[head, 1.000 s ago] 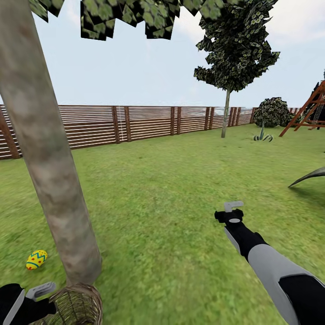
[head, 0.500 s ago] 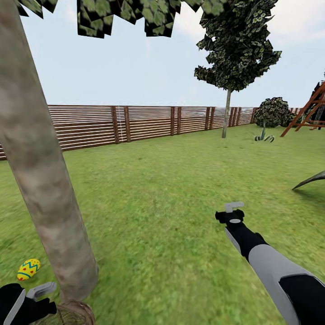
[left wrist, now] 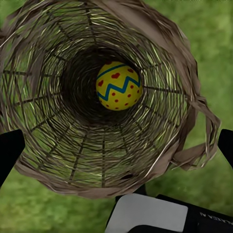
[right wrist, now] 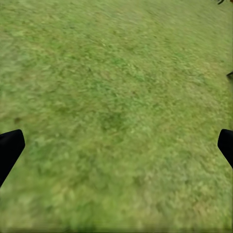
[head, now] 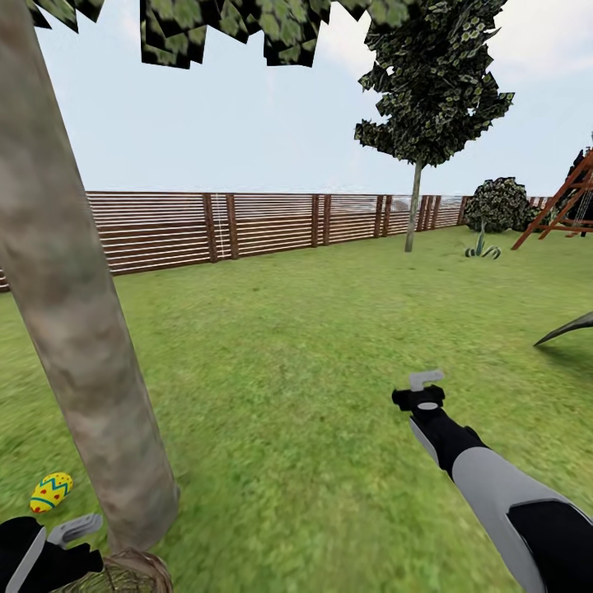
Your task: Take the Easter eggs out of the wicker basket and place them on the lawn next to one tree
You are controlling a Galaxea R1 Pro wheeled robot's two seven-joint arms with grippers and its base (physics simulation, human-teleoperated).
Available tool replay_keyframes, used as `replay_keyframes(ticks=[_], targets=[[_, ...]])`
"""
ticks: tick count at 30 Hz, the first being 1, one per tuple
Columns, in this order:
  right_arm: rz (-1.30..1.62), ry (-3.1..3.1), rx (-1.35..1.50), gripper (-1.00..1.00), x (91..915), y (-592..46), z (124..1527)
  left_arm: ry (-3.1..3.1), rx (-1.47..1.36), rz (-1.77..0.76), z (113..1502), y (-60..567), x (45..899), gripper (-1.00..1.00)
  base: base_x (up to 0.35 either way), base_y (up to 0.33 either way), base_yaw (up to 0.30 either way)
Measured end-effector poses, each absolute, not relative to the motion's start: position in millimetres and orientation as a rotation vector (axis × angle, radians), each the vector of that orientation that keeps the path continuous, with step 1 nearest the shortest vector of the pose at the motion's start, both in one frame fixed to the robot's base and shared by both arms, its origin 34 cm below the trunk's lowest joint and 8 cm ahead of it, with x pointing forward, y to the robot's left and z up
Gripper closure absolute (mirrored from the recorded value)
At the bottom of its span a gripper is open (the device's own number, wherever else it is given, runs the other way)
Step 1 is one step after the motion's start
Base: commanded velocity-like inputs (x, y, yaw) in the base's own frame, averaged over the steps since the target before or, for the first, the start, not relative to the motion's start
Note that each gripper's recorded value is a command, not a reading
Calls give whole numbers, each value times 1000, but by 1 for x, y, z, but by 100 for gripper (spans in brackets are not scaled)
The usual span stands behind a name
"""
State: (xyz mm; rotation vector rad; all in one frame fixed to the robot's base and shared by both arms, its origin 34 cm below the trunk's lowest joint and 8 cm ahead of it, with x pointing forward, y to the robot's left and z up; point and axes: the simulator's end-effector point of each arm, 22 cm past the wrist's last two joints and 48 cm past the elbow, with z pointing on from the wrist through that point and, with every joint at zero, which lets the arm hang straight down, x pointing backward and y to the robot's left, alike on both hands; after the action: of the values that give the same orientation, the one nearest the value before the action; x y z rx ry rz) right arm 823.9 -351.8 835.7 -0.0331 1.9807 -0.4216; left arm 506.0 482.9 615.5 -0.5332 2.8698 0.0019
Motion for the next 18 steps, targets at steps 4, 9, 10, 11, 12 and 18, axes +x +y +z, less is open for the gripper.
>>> replay_keyframes(ticks=[4, 9, 10, 11, 12, 18], targets=[[-423, 1983, -36, -100, 823, -351, 827, 2864, -534, 9, 611, 487, 506, -100, 0, 0, 0], [-423, 1983, -35, -100, 822, -352, 818, 2863, -534, 9, 602, 487, 506, -100, 0, 0, 0], [-423, 1983, -34, -100, 822, -352, 817, 2863, -534, 10, 600, 487, 506, -100, 0, 0, 0], [-423, 1983, -34, -100, 822, -352, 815, 2863, -534, 10, 599, 487, 506, -100, 0, 0, 0], [-423, 1983, -34, -100, 822, -352, 813, 2863, -535, 10, 597, 487, 505, -100, 0, 0, 0], [-422, 1984, -34, -100, 820, -353, 802, 2859, -536, 13, 587, 489, 505, -100, 0, 0, 0]])
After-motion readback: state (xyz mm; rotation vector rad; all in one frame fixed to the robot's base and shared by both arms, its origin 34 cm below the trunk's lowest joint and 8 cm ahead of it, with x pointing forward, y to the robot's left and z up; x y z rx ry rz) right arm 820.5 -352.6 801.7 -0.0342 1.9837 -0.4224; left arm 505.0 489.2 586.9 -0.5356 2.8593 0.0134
